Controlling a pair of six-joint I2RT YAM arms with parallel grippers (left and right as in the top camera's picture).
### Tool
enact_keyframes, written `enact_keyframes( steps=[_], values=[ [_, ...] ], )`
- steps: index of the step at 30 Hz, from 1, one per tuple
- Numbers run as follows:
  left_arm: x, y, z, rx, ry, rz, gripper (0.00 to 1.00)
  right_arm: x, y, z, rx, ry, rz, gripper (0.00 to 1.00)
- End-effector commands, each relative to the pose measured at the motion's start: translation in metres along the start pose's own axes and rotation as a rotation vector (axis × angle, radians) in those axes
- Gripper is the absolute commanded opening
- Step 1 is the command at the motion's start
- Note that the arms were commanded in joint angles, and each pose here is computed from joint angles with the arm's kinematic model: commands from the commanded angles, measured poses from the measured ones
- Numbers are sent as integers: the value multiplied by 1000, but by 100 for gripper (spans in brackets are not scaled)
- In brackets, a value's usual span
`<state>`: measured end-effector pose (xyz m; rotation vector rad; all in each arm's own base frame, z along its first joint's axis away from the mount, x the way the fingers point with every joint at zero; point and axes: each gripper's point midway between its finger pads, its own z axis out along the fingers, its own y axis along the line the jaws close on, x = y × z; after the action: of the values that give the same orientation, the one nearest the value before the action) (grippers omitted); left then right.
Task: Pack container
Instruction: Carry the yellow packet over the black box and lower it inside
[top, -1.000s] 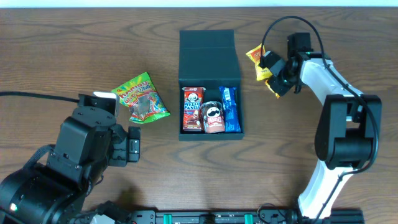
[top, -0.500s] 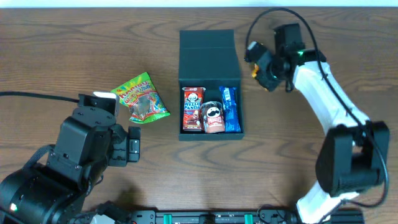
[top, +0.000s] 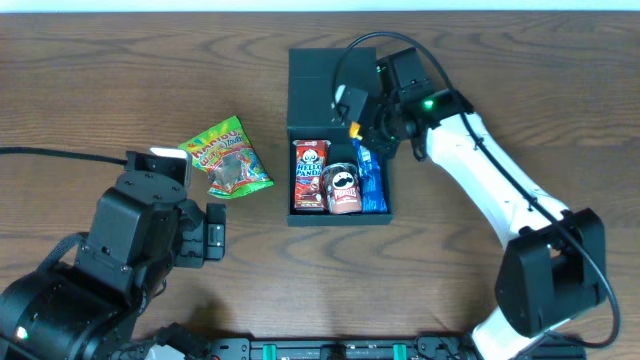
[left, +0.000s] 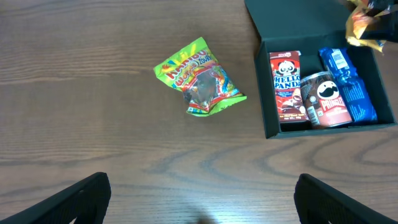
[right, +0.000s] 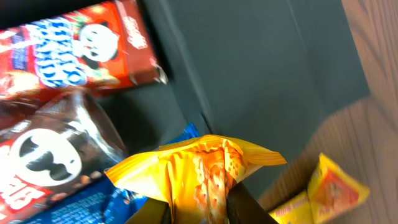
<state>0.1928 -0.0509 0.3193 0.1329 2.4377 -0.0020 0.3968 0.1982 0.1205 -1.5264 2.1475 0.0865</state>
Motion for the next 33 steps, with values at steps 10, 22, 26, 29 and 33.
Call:
enact_keyframes(
  steps=[10, 22, 26, 29, 33],
  values=[
    [0, 3, -1, -8, -2, 16, 95, -25, 26, -9, -111, -139, -208, 12],
    [0, 3, -1, -8, -2, 16, 95, -25, 35, -9, -151, -156, -278, 12],
    [0, 3, -1, -8, -2, 16, 95, -25, 34, -7, -149, -157, -278, 26],
    [0, 3, -1, -8, -2, 16, 95, -26, 33, -7, -147, -159, -279, 38],
    [0, 3, -1, -8, -2, 16, 95, -28, 34, -8, -150, -171, -280, 39]
  ],
)
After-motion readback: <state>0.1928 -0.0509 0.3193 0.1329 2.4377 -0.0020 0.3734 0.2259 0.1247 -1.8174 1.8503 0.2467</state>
